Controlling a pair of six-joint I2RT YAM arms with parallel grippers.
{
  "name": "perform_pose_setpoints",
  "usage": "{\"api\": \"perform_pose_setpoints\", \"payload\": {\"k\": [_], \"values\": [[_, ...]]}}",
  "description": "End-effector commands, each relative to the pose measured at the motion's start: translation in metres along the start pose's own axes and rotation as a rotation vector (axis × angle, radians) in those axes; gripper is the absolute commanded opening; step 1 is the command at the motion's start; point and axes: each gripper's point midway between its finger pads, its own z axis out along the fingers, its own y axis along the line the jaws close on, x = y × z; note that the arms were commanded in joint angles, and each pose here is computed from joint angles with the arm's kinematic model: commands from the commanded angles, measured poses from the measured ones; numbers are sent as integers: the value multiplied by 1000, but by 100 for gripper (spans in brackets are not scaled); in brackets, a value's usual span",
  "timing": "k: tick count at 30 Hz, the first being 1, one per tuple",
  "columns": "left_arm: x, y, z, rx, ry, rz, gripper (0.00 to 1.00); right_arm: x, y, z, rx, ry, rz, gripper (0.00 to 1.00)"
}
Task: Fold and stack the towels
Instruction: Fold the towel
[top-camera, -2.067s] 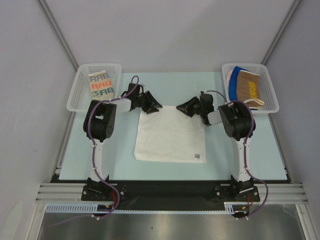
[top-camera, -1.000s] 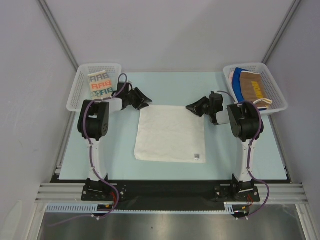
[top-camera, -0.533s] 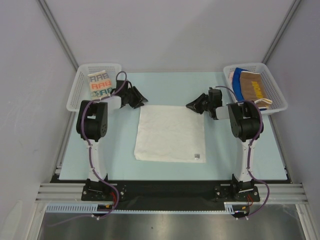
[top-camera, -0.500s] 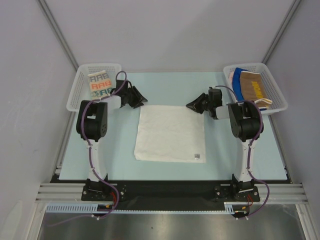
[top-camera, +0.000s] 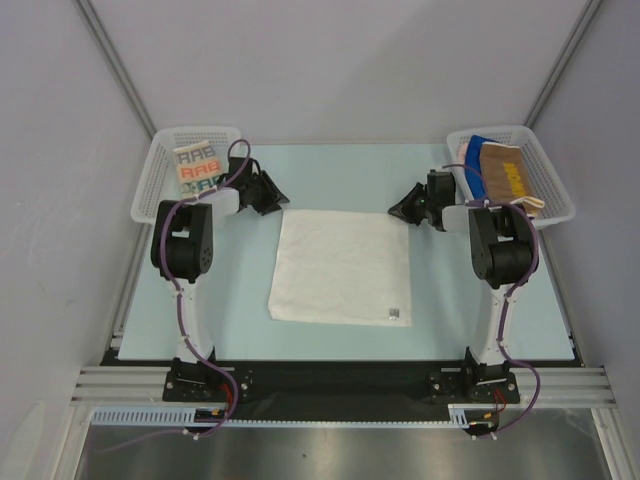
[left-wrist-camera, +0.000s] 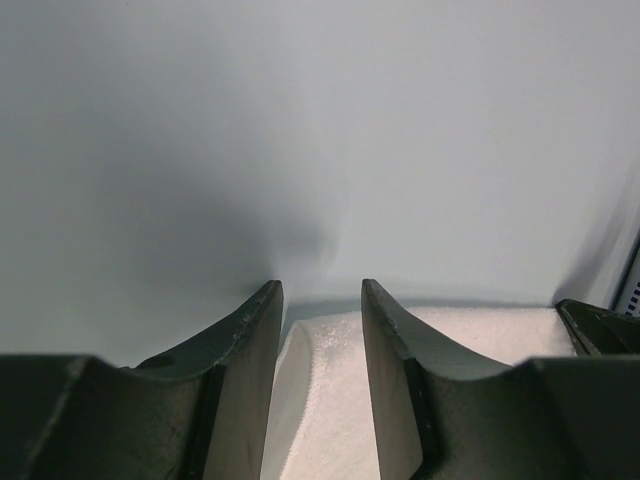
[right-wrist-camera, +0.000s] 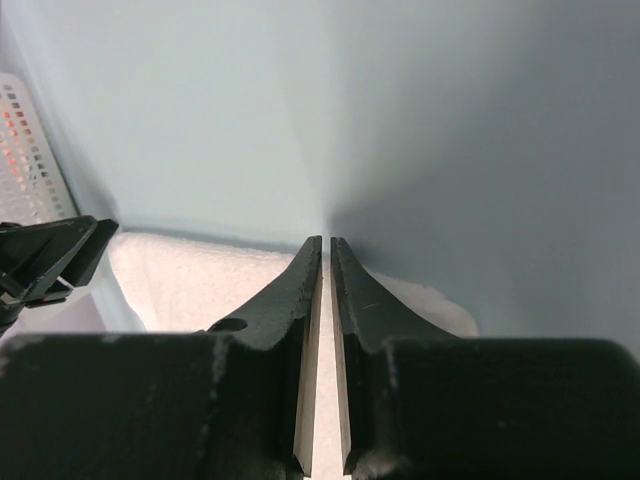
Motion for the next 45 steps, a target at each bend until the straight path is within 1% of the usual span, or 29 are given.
{"api": "perform_pose_setpoints", "payload": {"k": [1, 9, 11, 13, 16, 20, 24, 28, 32, 38, 45], "values": [[-6, 15, -2, -60, -5, 14, 44, -22, 12, -18, 11, -55, -66, 13], [-5, 12, -7, -54, 4, 35, 45, -39, 15, -32, 53, -85, -122, 14], [-6, 10, -8, -51, 9, 37, 46, -44, 15, -39, 77, -99, -139, 15], [-7, 6, -11, -43, 16, 45, 48, -57, 13, -45, 114, -139, -169, 15], [-11, 0, -16, -34, 15, 65, 50, -61, 10, -55, 150, -128, -184, 17], [-11, -2, -20, -31, 22, 91, 53, -60, 10, -62, 174, -105, -199, 16], [-10, -9, -23, -13, 37, 122, 53, -52, 18, -67, 150, -77, -225, 17], [-6, -11, -22, -37, 74, 163, 54, -45, 13, -65, 211, -53, -264, 19], [-4, -1, -22, -101, 97, 192, 52, -41, 4, -63, 242, -43, -273, 20], [6, -2, -14, -94, 142, 235, 51, -39, -7, -60, 282, -24, -293, 20], [18, -2, -7, -77, 188, 253, 50, -33, -14, -57, 300, 2, -311, 20]]}}
